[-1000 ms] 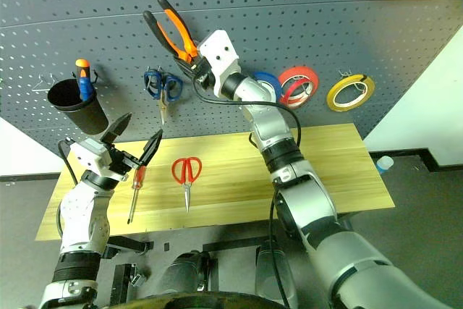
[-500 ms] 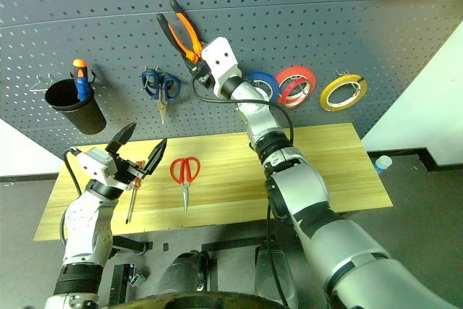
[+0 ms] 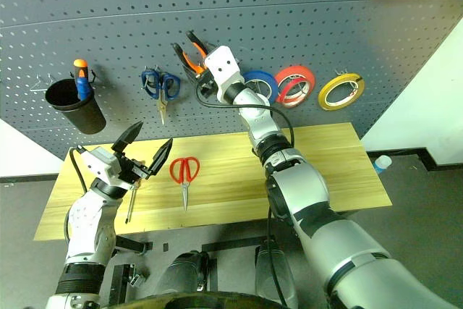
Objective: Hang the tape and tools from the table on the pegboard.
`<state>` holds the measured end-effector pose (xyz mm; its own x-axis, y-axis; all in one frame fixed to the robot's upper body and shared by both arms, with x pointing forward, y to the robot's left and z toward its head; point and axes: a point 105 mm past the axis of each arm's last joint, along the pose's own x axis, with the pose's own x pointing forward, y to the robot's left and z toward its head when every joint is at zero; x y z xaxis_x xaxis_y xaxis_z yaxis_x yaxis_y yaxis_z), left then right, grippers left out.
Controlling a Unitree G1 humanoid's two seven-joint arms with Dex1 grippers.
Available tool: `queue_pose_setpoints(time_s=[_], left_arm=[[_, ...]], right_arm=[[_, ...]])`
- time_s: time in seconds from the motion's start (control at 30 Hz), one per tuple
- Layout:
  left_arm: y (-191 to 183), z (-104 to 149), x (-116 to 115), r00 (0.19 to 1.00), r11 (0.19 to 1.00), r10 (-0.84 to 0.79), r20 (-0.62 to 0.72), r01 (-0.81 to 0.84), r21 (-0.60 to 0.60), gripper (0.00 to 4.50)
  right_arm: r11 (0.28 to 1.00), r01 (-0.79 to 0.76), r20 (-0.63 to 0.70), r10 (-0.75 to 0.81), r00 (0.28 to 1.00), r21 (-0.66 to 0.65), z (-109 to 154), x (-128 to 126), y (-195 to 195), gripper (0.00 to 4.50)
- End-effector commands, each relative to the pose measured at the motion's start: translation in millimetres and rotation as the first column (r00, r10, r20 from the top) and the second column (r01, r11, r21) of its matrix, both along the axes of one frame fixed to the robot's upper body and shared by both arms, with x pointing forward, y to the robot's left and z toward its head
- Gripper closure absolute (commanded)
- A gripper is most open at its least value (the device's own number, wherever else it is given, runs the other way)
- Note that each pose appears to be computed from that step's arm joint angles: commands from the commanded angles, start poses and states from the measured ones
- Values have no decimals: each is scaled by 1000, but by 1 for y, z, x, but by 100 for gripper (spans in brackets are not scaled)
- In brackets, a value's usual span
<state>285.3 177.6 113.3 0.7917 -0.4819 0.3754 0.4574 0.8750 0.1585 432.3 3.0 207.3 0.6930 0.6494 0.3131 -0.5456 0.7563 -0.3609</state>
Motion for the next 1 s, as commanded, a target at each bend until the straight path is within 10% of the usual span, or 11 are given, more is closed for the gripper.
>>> queue_pose_setpoints(time_s=[0.03,0.33,0.53,0.77,1.0], left_arm=[[3,8,-1,1000,1000,18,25,-19,20,0],[15,-8,-11,980,986,166,-108,-162,47,0],[16,-46,-12,891,957,290,-351,-273,97,0],[-2,-108,5,589,902,424,-688,-347,259,0],[-30,-137,28,313,888,421,-852,-336,315,0]], right_arm=[[998,-31,211,41,977,-47,26,-15,-5,4],[941,-227,348,306,886,-250,11,-72,-27,4],[825,-393,197,499,844,-407,-12,-116,-61,4],[586,-577,-209,576,790,-569,-89,-153,-104,4],[588,-596,-320,512,797,-546,-116,-153,-122,4]])
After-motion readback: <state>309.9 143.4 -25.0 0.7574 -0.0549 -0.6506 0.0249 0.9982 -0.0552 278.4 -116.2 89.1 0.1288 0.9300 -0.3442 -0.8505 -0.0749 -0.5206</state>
